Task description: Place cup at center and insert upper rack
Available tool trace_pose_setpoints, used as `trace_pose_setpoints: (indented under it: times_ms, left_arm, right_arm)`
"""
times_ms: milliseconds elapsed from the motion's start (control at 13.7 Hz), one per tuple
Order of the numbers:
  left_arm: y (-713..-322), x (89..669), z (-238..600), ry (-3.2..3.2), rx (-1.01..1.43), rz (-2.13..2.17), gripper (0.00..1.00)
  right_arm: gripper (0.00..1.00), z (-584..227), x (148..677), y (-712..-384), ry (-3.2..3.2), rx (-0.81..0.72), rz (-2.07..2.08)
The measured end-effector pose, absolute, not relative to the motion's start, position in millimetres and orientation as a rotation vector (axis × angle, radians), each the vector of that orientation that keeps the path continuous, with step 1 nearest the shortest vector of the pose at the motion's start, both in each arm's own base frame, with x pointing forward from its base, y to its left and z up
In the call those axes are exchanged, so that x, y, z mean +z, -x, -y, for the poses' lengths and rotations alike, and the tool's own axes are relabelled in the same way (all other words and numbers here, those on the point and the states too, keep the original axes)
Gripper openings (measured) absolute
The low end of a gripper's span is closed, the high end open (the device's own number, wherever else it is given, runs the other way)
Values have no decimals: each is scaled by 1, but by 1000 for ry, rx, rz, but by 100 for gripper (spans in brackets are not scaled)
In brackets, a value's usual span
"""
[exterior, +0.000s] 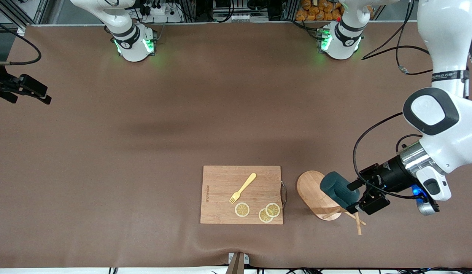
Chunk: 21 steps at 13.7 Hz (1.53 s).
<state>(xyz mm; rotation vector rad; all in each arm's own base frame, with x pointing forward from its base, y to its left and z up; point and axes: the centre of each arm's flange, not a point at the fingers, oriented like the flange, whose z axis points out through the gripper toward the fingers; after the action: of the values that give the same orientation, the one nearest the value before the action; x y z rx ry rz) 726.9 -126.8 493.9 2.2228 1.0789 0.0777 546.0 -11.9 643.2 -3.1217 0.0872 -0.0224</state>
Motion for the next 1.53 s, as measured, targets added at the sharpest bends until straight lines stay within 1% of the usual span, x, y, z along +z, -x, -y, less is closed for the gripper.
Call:
trace_pose_setpoints:
  times_ms: [365,802,1094,1312,1531]
  left_arm:
    - [-683,548,128,-2673,158,-866,100]
    - [-613,598,107,-3092,-41,-333,100]
    - [-576,628,103,-3161,-81,-63,100]
    - [-541,644,106,-3182,-95,95,100]
    - [-525,651,94,-3184,-113,184,100]
  right_arm:
    - [100,12,643,-546,3122,-22,-87]
    - [100,12,643,-546,3122,-20,-87]
    - [100,12,643,-546,3122,-21,-87]
    - [100,11,645,-546,3122,-28,-85]
    - [100,11,646,-546,3122,-32,-85]
